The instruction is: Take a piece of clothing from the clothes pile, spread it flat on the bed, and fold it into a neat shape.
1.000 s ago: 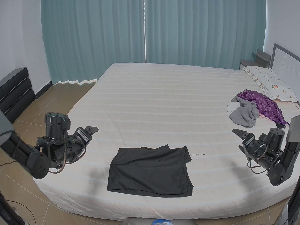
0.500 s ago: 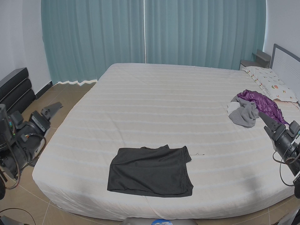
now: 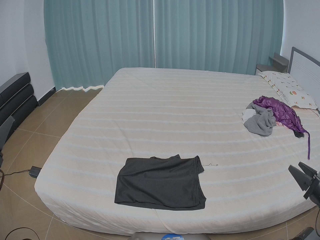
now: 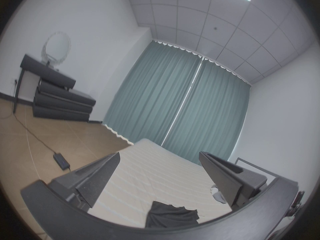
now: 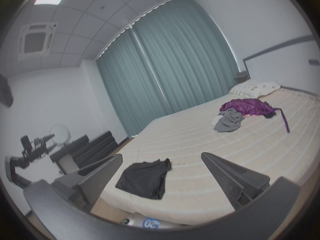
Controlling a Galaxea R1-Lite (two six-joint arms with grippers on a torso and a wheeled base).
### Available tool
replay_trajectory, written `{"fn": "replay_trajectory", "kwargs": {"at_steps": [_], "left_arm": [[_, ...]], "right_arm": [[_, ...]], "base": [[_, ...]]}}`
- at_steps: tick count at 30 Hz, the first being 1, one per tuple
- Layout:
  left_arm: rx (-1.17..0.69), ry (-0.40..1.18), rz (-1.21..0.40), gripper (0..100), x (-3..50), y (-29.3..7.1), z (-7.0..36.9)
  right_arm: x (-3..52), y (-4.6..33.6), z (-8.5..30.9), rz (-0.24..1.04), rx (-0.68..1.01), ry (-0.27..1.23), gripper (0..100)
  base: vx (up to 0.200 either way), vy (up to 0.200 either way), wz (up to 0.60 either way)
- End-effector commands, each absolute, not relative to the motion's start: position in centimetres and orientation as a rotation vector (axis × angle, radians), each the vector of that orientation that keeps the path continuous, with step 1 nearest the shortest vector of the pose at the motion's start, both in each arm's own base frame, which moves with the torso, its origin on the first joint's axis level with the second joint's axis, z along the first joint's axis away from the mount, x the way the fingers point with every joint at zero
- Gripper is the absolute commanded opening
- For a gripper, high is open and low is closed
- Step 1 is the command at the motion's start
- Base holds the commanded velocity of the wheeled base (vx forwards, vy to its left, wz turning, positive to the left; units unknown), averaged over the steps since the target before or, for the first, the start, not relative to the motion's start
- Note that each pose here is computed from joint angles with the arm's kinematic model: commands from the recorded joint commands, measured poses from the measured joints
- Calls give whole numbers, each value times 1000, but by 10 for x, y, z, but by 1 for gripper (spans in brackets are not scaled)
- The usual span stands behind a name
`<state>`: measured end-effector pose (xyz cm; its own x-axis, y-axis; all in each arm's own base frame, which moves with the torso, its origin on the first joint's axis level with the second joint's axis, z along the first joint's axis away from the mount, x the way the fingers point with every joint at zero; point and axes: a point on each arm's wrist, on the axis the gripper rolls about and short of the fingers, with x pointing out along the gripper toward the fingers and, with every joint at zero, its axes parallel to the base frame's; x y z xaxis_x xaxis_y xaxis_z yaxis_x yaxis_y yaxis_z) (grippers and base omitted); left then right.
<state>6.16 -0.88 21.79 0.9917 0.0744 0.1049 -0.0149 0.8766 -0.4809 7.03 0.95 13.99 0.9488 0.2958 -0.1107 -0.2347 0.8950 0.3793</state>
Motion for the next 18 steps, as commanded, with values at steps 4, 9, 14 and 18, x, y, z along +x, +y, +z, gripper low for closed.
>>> {"fn": "replay_trajectory", "kwargs": {"at_steps": [4,9,14,18], "left_arm": [[-261,-423,216,100,-40,13,200],[-189,-451,256,100,-56,14,189],[-133,-481,347,100,-66,8,183],[-67,-463,360,100,-70,8,175]], "right_arm": [[-43,1,154,394,30,-70,100],[-52,-1,162,297,11,-85,100],[-52,-5,164,108,-41,-98,100],[-56,-5,163,-24,-47,-99,100]], "base": [[0,0,0],[0,0,0],[0,0,0],[0,0,0]]}}
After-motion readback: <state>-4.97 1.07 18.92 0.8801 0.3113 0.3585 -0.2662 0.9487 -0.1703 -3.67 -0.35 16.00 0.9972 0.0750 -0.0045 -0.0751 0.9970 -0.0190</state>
